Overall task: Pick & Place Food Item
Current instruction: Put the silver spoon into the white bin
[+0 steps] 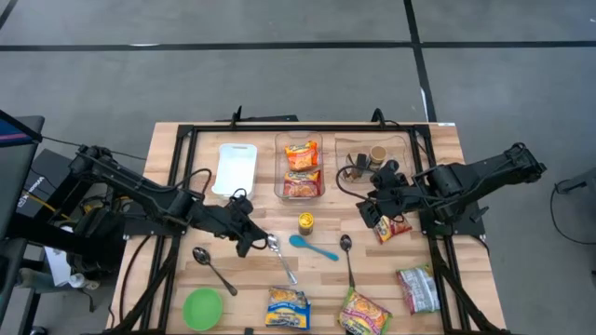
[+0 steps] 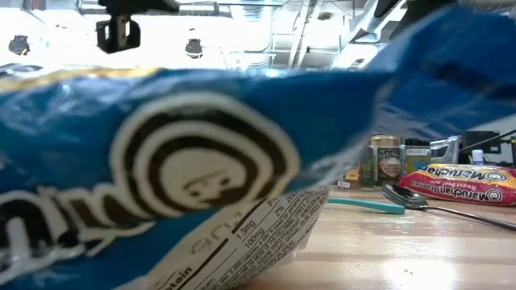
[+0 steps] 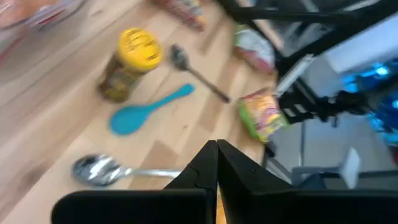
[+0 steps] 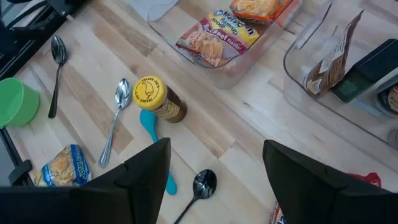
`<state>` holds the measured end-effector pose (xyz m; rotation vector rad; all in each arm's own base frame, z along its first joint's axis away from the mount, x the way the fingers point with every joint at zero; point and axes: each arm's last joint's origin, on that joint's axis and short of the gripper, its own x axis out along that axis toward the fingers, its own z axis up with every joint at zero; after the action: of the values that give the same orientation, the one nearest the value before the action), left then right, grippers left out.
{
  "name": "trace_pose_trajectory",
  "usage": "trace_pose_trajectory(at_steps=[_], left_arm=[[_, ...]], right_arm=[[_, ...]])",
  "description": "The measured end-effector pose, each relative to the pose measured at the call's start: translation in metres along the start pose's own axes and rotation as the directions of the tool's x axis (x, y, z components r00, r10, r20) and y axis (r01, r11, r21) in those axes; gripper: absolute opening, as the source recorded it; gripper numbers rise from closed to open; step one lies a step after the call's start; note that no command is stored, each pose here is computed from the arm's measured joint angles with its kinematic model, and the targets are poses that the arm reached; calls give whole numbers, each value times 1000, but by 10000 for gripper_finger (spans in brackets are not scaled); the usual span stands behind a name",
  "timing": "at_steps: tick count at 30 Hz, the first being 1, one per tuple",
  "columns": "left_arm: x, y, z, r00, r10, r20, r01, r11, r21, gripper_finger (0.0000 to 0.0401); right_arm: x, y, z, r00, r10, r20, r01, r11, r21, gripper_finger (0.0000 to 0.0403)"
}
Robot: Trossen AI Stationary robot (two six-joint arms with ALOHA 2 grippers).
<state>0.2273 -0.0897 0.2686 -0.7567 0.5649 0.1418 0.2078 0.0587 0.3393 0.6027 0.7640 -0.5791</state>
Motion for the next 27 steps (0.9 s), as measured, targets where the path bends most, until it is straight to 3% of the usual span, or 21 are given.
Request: trace_pose_trajectory(at_steps=[16, 27], left_arm=[[55, 20, -25, 969, 230, -85, -234, 972, -35, 0], [86, 38, -39, 927, 350, -138, -376, 879, -293, 0]], right_arm=[[0, 0, 1, 1000, -10, 22, 10, 1000, 1, 249], [0, 0, 1, 1000, -5, 25, 5, 1000, 4, 249]])
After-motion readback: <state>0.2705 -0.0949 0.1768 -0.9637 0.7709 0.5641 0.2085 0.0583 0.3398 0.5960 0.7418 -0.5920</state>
